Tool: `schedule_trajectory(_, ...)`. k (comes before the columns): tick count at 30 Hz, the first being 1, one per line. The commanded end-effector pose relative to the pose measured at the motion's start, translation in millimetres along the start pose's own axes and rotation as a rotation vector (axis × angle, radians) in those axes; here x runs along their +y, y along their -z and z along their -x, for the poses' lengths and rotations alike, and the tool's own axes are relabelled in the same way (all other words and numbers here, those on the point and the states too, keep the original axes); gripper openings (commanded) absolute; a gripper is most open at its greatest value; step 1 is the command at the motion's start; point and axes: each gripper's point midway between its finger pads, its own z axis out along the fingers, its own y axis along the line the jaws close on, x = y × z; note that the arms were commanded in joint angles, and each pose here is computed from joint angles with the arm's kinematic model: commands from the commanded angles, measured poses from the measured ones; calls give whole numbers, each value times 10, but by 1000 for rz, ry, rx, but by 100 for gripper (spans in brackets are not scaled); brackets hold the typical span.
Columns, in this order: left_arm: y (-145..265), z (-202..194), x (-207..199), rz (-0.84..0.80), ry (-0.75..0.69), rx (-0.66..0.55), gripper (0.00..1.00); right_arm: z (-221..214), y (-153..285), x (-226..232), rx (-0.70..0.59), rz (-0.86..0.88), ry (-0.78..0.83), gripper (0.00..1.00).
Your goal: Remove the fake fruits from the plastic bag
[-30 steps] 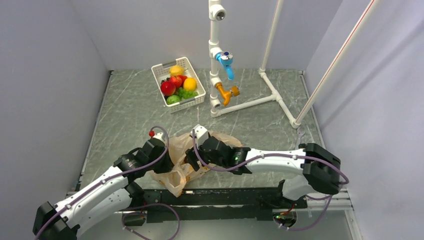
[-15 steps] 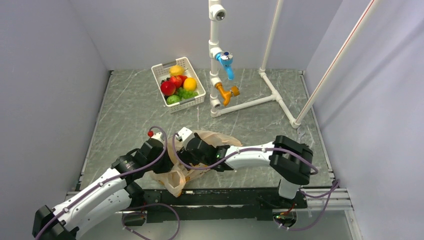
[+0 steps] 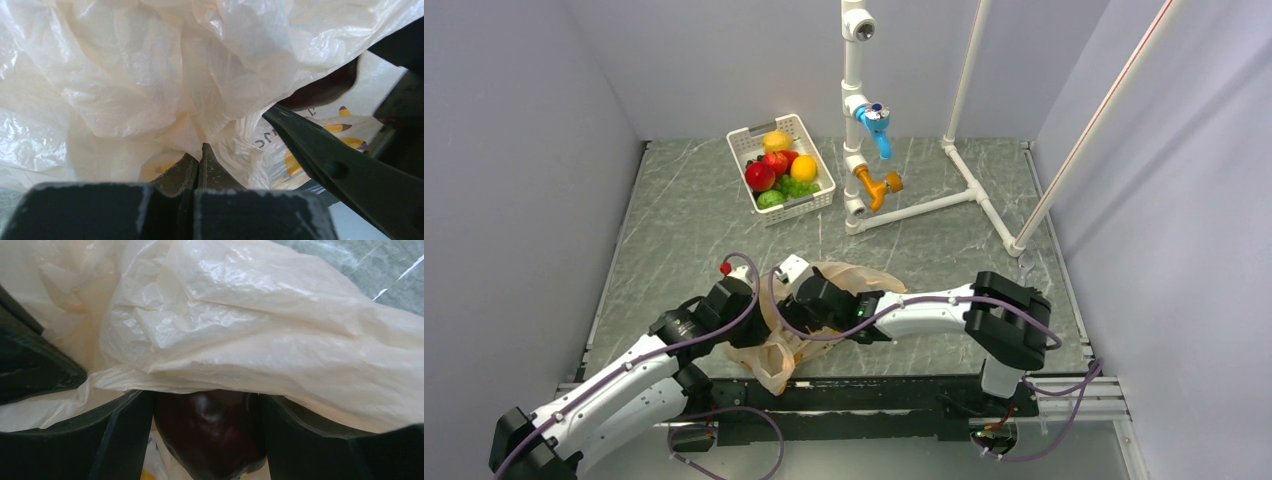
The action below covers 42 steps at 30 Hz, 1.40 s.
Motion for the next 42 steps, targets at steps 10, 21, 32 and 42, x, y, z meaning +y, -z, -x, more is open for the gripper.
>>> schedule_trajectory(10,301,436,142,197,-26,-100,0,1185,1267,132,-452,205,-174,9)
schedule_trajectory(21,1286,1479,739,593,-51,-336,0,1419,2099,-290,-660,125,-229,4)
schedule_trajectory(32,1834,2039,1474,997,22,-517,0,1474,1892,-470,-624,-23,-179,4)
schedule_trajectory(42,1529,1872,1623,990,51,-485,12,1784,1110,-538,-529,-108,-117,1)
